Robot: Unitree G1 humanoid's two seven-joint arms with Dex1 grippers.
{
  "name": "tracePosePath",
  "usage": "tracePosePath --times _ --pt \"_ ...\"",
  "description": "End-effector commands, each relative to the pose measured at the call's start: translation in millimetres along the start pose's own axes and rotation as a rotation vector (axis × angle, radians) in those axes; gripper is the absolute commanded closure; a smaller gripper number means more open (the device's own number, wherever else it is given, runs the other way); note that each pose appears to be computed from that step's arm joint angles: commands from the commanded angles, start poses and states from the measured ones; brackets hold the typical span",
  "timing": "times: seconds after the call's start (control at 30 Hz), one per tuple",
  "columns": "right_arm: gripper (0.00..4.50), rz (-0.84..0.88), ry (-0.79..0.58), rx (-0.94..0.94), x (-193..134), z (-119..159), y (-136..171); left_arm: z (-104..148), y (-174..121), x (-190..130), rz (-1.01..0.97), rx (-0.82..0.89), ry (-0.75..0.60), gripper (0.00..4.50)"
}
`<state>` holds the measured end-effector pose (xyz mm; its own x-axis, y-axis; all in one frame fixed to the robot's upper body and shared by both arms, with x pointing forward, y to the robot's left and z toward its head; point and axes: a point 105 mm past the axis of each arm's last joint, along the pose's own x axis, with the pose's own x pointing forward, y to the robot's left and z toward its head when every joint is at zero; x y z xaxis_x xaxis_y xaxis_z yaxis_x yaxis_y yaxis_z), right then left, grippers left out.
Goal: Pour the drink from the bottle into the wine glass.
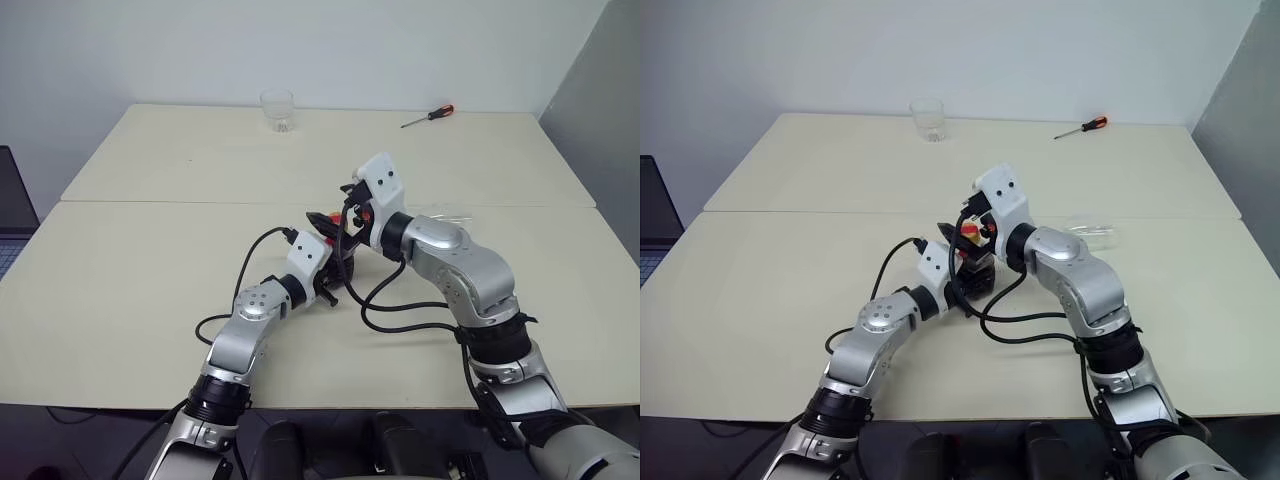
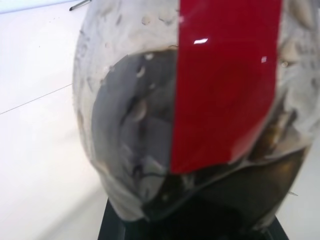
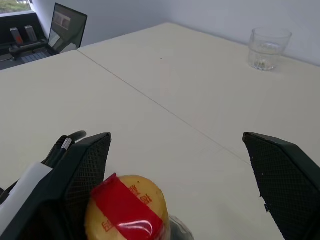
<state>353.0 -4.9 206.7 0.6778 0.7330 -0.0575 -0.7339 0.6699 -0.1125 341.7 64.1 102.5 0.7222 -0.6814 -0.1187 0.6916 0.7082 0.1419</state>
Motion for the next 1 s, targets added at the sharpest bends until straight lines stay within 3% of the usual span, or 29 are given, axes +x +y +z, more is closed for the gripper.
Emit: tracePosePath --times 0.03,0.47,1.0 --pt "0.0 -0.047 -0.053 -0.028 -5 15 -10 9 1 -1 0.003 0.014 -0.035 3.75" --pt "0.0 -0.112 -0.034 -0.021 -32 11 -28 9 -1 0 -0.007 0.014 -0.033 3.75" --pt "0.0 -0.101 0.013 -0.008 -56 2 -24 9 0 0 -0.012 0.017 -0.031 3.75"
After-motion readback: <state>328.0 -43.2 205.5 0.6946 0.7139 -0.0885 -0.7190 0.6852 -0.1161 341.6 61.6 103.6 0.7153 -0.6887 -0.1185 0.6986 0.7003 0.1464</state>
